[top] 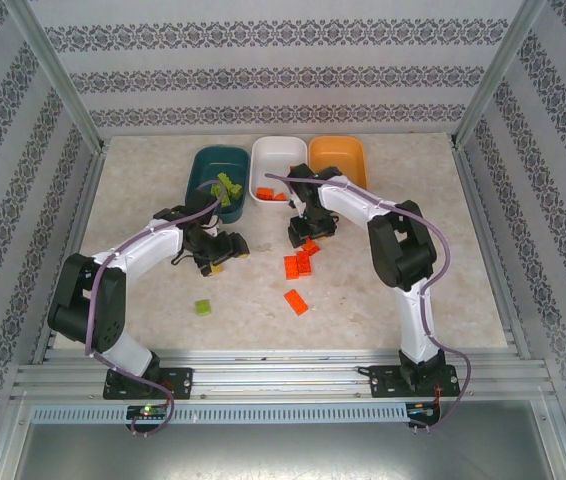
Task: Sort the legos into containers by color
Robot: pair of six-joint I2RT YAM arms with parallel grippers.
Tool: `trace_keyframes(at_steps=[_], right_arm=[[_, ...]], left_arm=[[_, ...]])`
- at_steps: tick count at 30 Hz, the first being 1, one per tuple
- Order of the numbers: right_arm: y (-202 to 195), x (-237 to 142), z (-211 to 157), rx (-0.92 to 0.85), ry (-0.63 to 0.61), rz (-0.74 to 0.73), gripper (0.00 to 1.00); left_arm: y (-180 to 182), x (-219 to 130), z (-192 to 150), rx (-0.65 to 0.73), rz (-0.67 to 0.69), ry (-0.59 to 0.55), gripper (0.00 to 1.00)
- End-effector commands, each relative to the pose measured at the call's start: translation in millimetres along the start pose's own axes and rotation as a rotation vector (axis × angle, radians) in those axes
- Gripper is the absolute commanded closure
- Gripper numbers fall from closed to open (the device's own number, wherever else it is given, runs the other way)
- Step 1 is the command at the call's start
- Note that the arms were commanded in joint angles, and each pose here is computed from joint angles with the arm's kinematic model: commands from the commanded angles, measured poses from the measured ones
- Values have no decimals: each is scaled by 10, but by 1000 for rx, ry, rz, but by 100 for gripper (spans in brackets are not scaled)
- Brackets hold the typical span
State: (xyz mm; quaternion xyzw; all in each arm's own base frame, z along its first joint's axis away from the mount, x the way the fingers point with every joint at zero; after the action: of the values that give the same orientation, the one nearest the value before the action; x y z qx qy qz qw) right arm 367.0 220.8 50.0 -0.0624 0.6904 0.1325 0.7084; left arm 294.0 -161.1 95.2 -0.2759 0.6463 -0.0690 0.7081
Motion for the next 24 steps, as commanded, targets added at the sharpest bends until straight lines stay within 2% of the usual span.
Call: trace_keyframes(at_steps=[1, 7, 13, 20, 24], right_arm=[[-66, 54, 62, 9, -1, -11, 42], [-182, 121, 78, 47, 8, -28, 50], [-323, 89, 34, 94, 3, -20, 67], [-328, -268, -83, 126, -43, 33, 74], [-141, -567, -204, 155, -69, 175, 74]], left_arm=[[3, -62, -66, -11, 8, -5, 25], [-9, -80, -70, -18, 5, -5, 24], [-38, -42, -40, -32, -13, -6, 24], [-85, -4, 20, -40, -31, -15, 23], [-102, 36, 30, -42, -41, -22, 22]])
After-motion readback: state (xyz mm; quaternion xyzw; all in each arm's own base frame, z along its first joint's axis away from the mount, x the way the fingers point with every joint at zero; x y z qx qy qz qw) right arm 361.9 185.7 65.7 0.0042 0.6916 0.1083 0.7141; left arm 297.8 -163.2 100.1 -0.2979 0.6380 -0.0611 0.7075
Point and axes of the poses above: each hand's point on the last joint's axis, 136 mm out from that joint toward the fingers, its own x axis out along the fingers, its own y axis along the line the jaws close on, z = x × y, the point moved 2 cm from there along -x, back along the fingers, and after that the axes turned 4 degrees about x, right-handed, at the moved point
